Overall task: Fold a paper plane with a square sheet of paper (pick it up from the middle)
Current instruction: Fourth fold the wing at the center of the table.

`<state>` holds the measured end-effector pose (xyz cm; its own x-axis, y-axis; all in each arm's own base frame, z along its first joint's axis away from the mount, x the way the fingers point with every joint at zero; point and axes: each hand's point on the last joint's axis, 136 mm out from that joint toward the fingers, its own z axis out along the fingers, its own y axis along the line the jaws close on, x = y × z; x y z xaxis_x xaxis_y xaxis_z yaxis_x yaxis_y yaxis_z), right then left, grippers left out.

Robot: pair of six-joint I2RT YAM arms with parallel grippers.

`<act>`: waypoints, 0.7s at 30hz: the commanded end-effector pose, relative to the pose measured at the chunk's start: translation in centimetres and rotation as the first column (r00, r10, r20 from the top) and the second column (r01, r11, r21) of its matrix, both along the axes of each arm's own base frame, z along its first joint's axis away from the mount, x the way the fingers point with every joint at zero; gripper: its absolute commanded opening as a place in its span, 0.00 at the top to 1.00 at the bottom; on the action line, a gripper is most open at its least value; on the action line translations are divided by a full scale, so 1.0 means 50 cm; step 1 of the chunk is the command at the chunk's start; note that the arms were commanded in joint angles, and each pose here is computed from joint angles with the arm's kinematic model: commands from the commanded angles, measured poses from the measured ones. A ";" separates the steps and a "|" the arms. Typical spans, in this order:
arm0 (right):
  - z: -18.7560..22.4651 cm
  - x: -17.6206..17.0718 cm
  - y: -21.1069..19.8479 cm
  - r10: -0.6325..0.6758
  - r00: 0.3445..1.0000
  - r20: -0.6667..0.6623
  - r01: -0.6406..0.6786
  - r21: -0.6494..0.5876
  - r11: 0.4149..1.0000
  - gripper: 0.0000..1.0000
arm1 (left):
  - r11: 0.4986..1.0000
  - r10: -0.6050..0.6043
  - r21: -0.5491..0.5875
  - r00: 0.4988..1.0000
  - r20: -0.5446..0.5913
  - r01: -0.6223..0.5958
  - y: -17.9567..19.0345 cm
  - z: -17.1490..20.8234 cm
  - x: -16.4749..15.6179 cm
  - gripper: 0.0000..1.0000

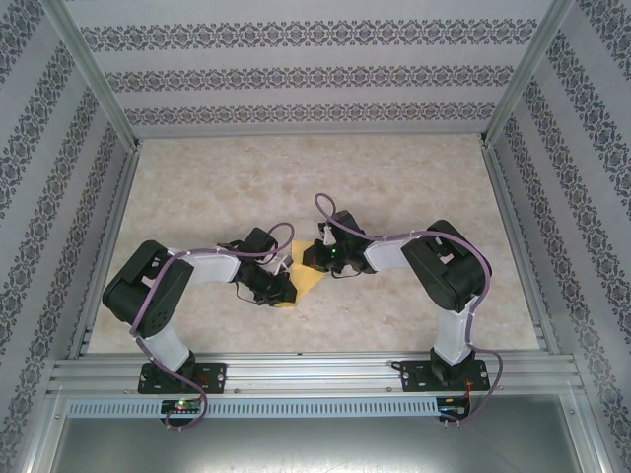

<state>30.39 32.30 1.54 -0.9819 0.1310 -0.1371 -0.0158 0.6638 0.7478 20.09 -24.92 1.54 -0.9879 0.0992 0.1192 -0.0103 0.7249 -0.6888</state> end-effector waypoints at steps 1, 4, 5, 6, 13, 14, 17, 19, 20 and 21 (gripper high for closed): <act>-0.116 -0.049 -0.062 -0.054 0.992 -0.111 0.034 -0.182 0.983 0.97 | 0.996 0.000 0.086 0.990 -0.140 0.012 0.028 -0.055 -0.069 0.87; -0.116 -0.048 -0.062 -0.054 0.992 -0.111 0.033 -0.187 0.982 0.97 | 0.998 0.003 0.063 0.998 -0.069 0.001 0.023 -0.020 -0.054 0.87; -0.115 -0.047 -0.061 -0.054 0.992 -0.111 0.033 -0.185 0.982 0.97 | 0.998 0.004 0.060 0.999 -0.037 -0.001 0.022 -0.004 -0.045 0.87; -0.115 -0.047 -0.061 -0.052 0.993 -0.110 0.031 -0.185 0.982 0.97 | 0.998 0.005 0.064 1.000 0.007 -0.005 0.023 0.015 -0.032 0.87; -0.116 -0.048 -0.061 -0.047 0.993 -0.111 0.026 -0.184 0.983 0.97 | 0.994 0.042 0.087 0.979 0.198 -0.060 0.022 0.080 0.054 0.86; -0.115 -0.048 -0.060 -0.045 0.993 -0.110 0.025 -0.183 0.983 0.97 | 0.995 0.042 0.077 0.980 0.195 -0.058 0.016 0.076 0.060 0.86; -0.116 -0.048 -0.060 -0.047 0.993 -0.111 0.026 -0.180 0.983 0.97 | 0.999 0.036 0.026 0.988 0.153 -0.041 -0.012 0.061 0.071 0.84; -0.117 -0.050 -0.061 -0.046 0.993 -0.113 0.025 -0.183 0.983 0.97 | 1.000 0.023 -0.017 0.994 0.108 -0.021 -0.028 0.049 0.062 0.82; -0.117 -0.051 -0.060 -0.046 0.992 -0.114 0.024 -0.183 0.983 0.97 | 1.000 0.021 0.000 0.996 0.083 -0.021 -0.024 0.037 0.055 0.82; -0.117 -0.050 -0.060 -0.045 0.993 -0.114 0.024 -0.182 0.983 0.97 | 0.999 0.020 0.032 0.998 0.054 -0.022 -0.014 0.020 0.046 0.82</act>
<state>30.40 32.30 1.51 -0.9818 0.1314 -0.1372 -0.0155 0.6643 0.7473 22.89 -25.43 3.21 -0.9976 0.0669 0.0203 0.0371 0.7537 -0.6561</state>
